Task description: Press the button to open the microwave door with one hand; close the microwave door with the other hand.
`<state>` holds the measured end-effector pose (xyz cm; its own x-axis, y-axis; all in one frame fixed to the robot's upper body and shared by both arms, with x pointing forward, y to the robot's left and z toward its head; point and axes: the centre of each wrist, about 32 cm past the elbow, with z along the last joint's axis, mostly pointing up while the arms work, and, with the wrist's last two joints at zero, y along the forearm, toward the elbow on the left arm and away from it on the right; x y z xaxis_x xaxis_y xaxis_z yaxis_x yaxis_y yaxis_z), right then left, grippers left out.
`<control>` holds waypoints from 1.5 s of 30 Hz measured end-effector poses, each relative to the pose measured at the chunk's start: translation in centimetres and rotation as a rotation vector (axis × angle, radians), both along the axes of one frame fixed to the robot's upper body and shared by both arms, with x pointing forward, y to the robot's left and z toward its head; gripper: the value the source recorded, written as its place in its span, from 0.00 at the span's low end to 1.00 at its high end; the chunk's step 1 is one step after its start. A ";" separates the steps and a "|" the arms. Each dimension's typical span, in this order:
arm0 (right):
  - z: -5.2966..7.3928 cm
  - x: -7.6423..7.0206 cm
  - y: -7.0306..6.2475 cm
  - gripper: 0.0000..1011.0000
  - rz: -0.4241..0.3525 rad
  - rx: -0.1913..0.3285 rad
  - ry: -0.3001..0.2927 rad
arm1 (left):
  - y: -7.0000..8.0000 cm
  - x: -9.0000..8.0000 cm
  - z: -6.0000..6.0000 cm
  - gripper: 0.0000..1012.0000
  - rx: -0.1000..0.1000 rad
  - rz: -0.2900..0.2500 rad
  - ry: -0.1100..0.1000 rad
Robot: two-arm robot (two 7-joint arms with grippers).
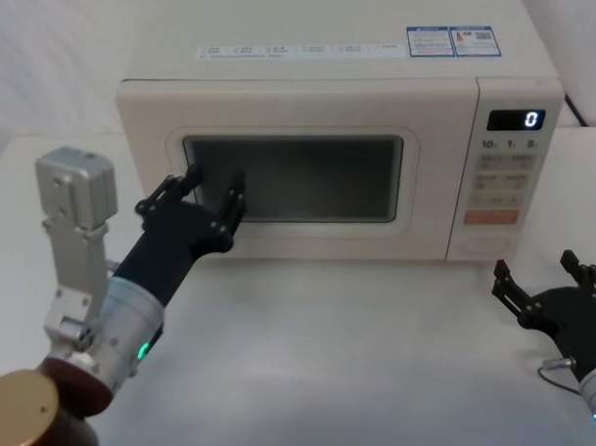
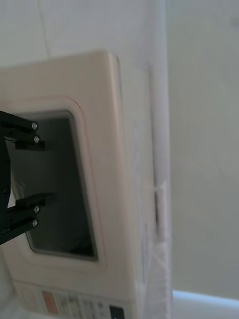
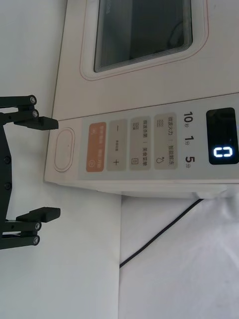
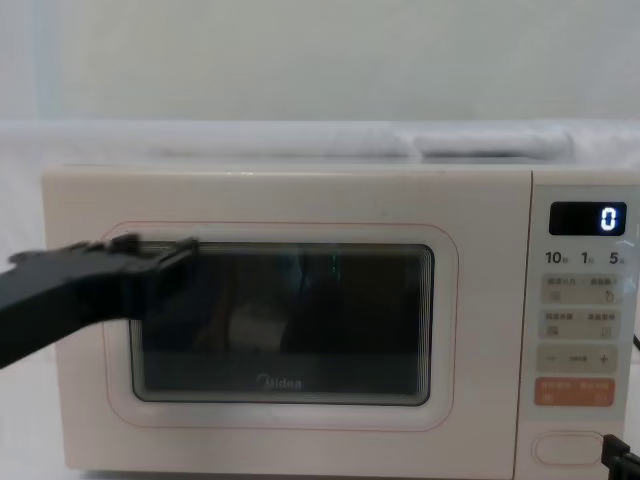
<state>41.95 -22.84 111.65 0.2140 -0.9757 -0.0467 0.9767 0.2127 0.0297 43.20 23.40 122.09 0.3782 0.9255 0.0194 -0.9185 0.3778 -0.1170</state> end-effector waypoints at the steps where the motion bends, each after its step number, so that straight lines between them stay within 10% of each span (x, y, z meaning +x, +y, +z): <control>1: 0.0 0.0 0.0 0.99 0.000 0.000 0.000 | 0.3 -0.1 -0.3 0.56 0.000 0.012 0.005; 17: 0.0 0.0 0.0 0.99 0.000 0.000 0.000 | 2.9 -1.5 -3.6 0.99 0.013 0.124 0.073; 29: 0.0 0.0 0.0 0.99 0.000 0.000 0.000 | 3.6 -1.7 -5.8 0.99 0.028 0.167 0.134; 45: 0.0 0.0 0.0 0.99 0.000 0.000 0.000 | 3.6 -1.7 -5.6 0.99 0.027 0.164 0.129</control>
<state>41.95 -22.84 111.65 0.2140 -0.9757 -0.0468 0.9767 0.2127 0.0298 41.53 26.96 116.47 0.2234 0.9747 0.0060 -0.9747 0.2233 0.0134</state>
